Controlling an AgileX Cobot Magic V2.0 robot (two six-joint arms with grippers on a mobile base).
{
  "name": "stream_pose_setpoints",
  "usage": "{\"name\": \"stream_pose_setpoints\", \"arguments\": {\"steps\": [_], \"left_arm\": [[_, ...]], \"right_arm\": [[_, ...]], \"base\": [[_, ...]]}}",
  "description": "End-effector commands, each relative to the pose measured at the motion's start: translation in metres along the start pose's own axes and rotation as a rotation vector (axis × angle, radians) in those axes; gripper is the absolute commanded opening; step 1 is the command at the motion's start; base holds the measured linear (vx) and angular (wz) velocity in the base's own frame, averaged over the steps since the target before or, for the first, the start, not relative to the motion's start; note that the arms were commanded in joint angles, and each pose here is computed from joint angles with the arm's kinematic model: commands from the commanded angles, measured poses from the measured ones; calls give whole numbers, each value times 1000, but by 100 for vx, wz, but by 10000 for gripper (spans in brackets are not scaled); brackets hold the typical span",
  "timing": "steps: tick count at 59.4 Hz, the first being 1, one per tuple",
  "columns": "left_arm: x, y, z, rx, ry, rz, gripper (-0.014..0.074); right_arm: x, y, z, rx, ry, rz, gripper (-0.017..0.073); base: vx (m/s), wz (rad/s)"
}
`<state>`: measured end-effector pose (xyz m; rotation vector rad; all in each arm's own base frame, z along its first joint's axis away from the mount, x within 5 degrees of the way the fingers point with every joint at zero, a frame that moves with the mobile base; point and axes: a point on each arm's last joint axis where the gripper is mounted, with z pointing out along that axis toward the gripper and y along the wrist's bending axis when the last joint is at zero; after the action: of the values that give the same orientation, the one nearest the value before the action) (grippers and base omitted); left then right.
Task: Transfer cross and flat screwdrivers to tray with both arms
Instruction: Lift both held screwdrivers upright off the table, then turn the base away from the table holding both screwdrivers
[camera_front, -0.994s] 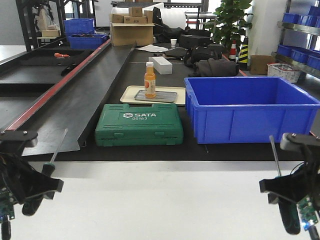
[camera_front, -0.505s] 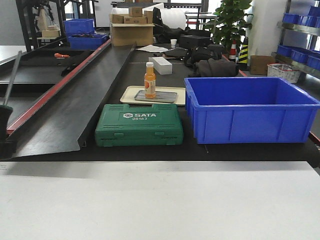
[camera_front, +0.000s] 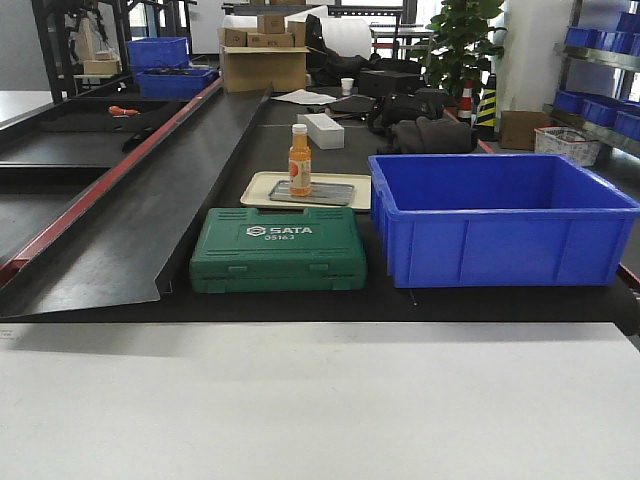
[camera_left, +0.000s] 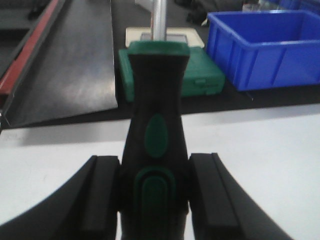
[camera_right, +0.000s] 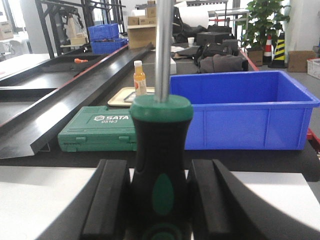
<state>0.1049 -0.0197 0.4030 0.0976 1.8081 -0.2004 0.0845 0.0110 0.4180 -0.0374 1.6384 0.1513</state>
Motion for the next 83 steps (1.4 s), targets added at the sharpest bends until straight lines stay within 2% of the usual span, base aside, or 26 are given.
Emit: {"name": "stream_pose_setpoints", "arguments": {"steps": [1,7,19,34,58,74,83], "left_arm": [[-20,-3,-23,17,-206,-6,0],[-21,-3,-34,20,-247,-5,0],[-21,-3,-36,19,-257,-3,0],[-28,-3,-39,20,-338,-6,0],[-26,-3,-38,20,-315,-6,0],[-26,-3,-38,20,-310,-6,0],[-26,-3,-38,20,-310,-6,0]], "right_arm": [[-18,0,-8,9,-131,-4,-8],[-18,0,-8,10,-137,-5,-8],[-18,0,-8,10,-137,-5,-8],[-18,1,-10,10,-141,-7,-8],[-19,0,-11,12,-155,-10,-8],[-28,0,-13,19,-256,6,-8],[-28,0,-13,18,-251,6,-8]], "base": [[0,0],[0,0],[0,0],[0,0],[0,0],[0,0],[0,0]]}}
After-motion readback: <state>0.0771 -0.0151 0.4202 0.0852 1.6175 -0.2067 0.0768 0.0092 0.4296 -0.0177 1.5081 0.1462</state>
